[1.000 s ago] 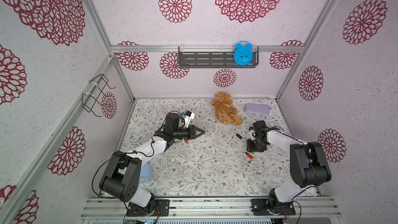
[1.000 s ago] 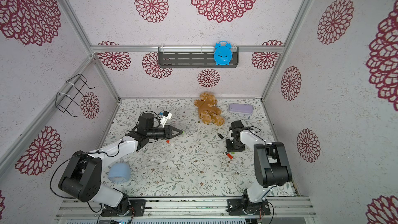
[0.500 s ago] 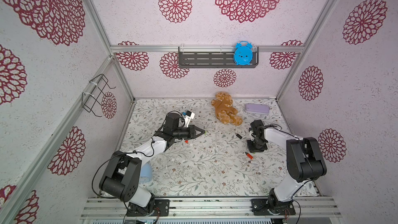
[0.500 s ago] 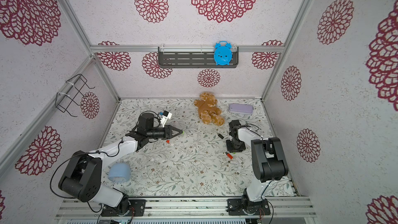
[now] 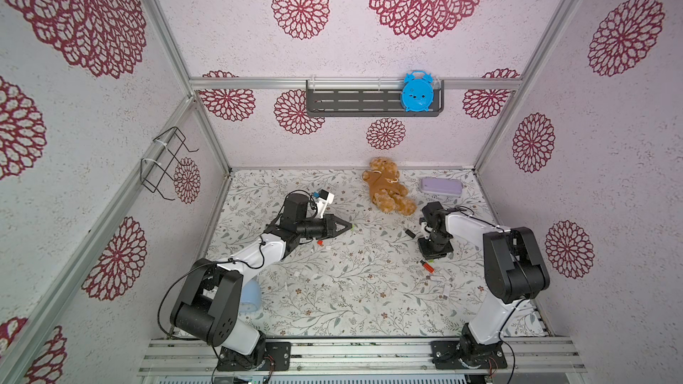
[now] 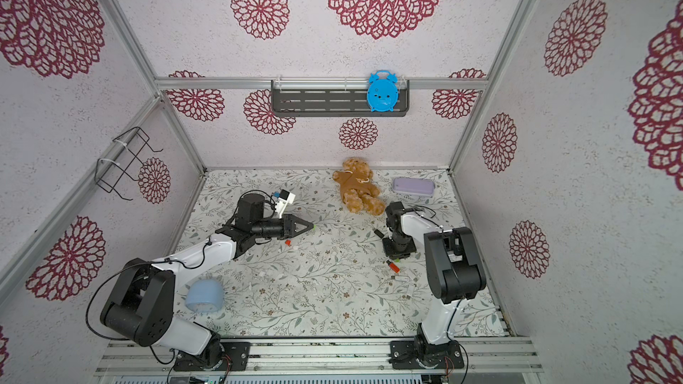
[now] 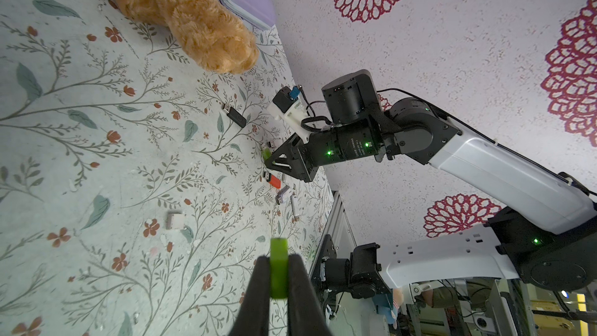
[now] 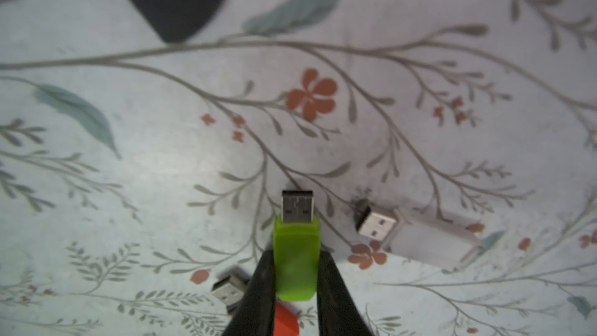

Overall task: Close the usb drive cover
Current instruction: Pick up the USB drive from the center of the board.

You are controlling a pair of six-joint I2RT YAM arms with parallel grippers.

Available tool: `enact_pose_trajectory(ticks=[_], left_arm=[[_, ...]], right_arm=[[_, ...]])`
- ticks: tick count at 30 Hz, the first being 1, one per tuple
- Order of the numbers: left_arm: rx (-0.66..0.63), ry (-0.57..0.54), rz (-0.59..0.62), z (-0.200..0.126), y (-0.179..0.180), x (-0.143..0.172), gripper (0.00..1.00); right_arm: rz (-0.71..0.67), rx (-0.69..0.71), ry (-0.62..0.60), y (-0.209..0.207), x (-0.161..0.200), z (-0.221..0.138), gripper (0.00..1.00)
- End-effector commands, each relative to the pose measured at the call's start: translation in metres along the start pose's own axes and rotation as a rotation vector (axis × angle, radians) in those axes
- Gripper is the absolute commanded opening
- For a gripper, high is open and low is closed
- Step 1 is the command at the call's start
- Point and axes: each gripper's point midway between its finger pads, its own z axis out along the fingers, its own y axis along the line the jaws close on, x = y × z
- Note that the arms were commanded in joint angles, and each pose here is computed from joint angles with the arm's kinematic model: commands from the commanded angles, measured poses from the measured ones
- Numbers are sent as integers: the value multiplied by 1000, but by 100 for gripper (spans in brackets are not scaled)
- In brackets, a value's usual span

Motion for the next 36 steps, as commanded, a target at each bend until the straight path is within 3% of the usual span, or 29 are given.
enact_pose_trajectory(ticks=[1,5,8,13,20,36], left_arm=[[14,-30,44,-3,-10,-6,11],[-5,-55,50,-8,-10,-8,11],[-24,-76,53,-13,-7,-9,11],[-51,-99,40,-19,1,-10,10],[-58,-107,37,-22,4,-10,10],[-46,-94,31,-20,5,-9,10]], right_arm=[[-97,18,-37,18,-16,-12,21],[-142,67,-92,26,-35,-28,21],[-176,16,-78,44,-36,-34,21],[-274,-75,-10,89,-15,-25,22],[-352,-75,33,117,7,-13,23],[-347,-52,100,115,27,13,29]])
